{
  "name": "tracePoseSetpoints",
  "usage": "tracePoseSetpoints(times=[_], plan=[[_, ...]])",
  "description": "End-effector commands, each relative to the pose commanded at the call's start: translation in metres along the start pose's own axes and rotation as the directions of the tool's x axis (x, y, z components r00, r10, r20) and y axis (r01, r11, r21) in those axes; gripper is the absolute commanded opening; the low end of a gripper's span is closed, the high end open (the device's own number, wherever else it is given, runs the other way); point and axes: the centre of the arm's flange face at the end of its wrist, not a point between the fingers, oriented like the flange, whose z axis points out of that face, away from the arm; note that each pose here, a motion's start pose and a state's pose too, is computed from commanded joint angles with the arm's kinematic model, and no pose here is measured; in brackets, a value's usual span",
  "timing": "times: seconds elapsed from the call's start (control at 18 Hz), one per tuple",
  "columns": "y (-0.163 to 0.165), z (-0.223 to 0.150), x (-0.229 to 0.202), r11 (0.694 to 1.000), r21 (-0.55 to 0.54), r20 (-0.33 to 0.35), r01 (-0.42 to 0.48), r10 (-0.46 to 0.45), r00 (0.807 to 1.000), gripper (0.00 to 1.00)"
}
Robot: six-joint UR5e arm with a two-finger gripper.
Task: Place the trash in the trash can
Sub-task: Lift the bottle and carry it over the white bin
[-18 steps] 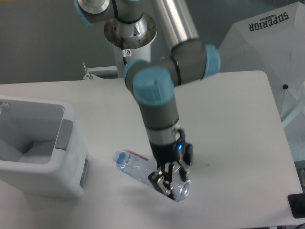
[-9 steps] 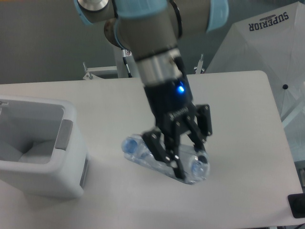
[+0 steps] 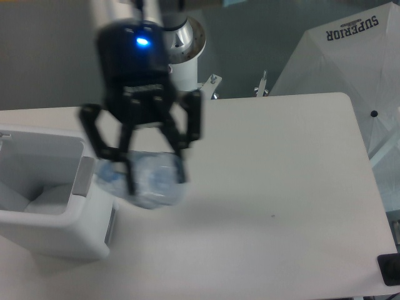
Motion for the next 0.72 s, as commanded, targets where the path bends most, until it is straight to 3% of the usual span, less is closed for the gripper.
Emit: tracePoseSetpoints(times=[0.06, 0.22, 0.72], plan=[[0.021, 0.0, 0.025, 0.999, -0.031, -0.034, -0.023, 0.022, 0.999, 0.61], [0.049, 0.004, 0.045, 0.996, -0.078, -0.059, -0.047, 0.042, 0.997, 0.61], [0.11, 0.03, 0.047, 0.978, -0.196, -0.052, -0.071, 0.062, 0.997, 0.61]])
